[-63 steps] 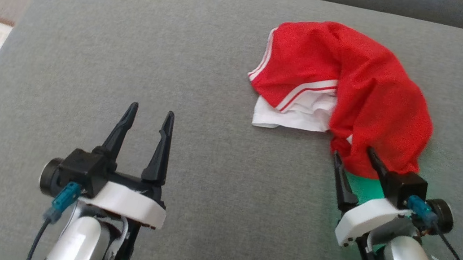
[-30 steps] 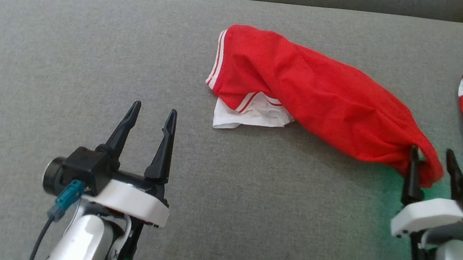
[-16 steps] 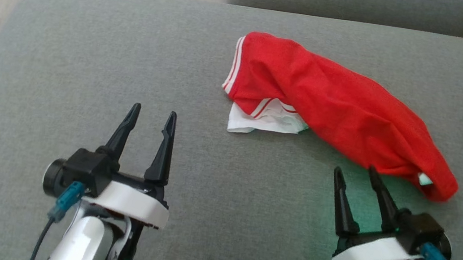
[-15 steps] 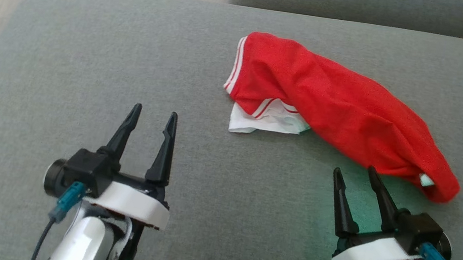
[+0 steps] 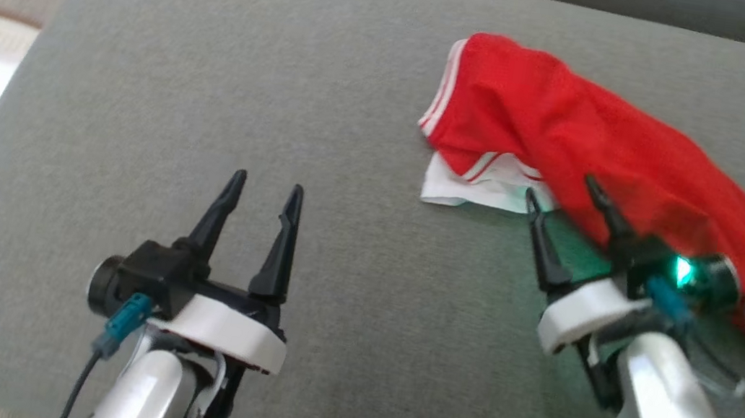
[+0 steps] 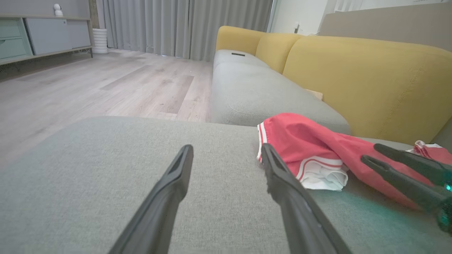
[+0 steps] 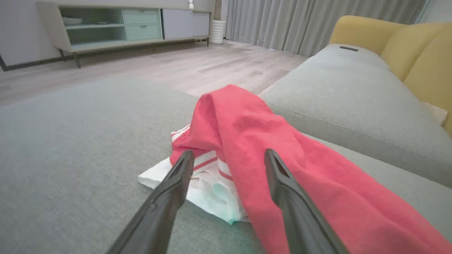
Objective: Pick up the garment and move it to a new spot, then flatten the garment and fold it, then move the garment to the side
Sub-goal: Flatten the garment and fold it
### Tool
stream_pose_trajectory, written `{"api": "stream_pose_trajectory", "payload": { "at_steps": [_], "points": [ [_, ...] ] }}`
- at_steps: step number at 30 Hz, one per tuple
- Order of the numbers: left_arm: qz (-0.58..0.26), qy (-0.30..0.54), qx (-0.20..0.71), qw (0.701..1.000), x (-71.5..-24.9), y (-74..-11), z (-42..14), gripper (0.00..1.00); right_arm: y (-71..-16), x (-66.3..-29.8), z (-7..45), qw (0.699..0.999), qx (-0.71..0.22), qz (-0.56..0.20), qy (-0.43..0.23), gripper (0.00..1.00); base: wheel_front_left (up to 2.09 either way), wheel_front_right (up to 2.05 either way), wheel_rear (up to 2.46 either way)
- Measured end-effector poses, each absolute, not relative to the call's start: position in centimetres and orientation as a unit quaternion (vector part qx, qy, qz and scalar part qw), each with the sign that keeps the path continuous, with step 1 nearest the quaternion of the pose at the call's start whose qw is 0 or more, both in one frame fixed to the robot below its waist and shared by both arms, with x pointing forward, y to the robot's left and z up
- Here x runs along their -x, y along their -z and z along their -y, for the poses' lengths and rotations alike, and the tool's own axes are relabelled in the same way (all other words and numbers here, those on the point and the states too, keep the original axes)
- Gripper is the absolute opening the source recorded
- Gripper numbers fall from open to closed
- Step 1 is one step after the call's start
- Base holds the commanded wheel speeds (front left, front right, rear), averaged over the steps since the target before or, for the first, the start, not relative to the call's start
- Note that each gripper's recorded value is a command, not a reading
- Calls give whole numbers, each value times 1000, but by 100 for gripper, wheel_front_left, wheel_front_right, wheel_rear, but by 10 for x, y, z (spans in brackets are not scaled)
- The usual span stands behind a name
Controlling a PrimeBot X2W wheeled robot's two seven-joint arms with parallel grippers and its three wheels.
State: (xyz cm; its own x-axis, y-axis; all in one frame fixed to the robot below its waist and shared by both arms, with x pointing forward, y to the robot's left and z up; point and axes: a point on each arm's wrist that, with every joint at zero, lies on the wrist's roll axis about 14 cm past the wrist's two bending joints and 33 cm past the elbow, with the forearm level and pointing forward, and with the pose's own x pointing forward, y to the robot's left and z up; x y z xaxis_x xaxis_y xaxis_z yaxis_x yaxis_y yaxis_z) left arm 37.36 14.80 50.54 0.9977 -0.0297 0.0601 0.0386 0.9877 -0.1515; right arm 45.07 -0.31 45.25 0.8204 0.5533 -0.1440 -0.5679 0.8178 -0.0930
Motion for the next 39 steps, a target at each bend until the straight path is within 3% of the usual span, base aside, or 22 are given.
{"api": "stream_pose_trajectory", "payload": {
  "at_steps": [8, 15, 16, 17, 28, 34, 39],
  "points": [
    [16, -10, 75, 997, -374, -498, -163, 100, -419, -482, -10, 931, 137, -99, -324, 100, 0, 0, 0],
    [3, -17, 78, 997, -376, -490, -164, 100, -410, -498, -23, 913, 183, -93, -352, 100, 0, 0, 0],
    [4, -15, 78, 997, -378, -490, -163, 100, -408, -500, -24, 911, 190, -96, -353, 35, 0, 0, 0],
    [5, -13, 78, 997, -379, -491, -162, 100, -407, -501, -24, 910, 191, -97, -354, 0, 0, 0, 0],
    [15, 0, 81, 997, -384, -497, -155, 100, -453, -512, -28, 933, 119, -40, -336, 0, 0, 0, 0],
    [7, 4, 81, 997, -383, -492, -153, 100, -503, -572, -1, 948, 116, -8, -298, 0, 0, 0, 0],
    [2, -6, 82, 997, -385, -489, -159, 100, -512, -614, 25, 954, 125, -37, -270, 0, 0, 0, 0]
  ]
}}
